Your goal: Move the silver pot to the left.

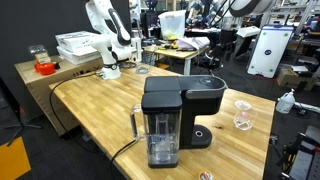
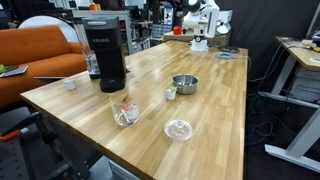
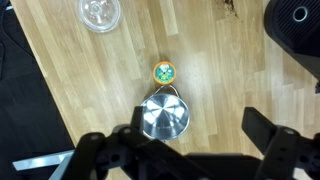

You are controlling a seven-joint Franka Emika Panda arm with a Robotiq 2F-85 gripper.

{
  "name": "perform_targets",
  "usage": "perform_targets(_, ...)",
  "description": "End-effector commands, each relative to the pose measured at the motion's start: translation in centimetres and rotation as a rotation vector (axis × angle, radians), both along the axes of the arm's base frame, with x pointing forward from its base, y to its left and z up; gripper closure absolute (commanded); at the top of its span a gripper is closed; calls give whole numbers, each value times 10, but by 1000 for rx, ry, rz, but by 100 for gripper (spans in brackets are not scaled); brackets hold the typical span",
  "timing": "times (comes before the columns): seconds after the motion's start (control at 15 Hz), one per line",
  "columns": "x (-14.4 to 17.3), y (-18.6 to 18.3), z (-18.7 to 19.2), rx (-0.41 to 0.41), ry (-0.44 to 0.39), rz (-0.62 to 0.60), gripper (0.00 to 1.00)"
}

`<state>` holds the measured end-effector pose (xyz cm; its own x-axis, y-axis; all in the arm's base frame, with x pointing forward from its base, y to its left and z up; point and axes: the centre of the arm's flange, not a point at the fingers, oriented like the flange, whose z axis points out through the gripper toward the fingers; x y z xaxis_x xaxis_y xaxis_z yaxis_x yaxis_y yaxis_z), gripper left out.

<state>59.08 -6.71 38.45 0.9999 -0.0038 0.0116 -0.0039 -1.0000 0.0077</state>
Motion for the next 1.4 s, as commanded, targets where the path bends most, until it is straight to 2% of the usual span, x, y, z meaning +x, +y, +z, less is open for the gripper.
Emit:
perform_targets(0.0,36,-10,-10,3,27,-33,0)
perform_targets(0.07,42,-13,-16,22,28,-45,0)
perform_targets(0.13,23,-7,-16,-3,8,-21,0)
perform_targets(0.33,34,-11,-24,-1,13,-30,0)
perform_targets(0.73,34,-11,-20,22,5,-32,0)
perform_targets(1.0,53,-20,-25,33,8,-58,0)
perform_targets(1.33,76,-34,-63,47,62,-82,0)
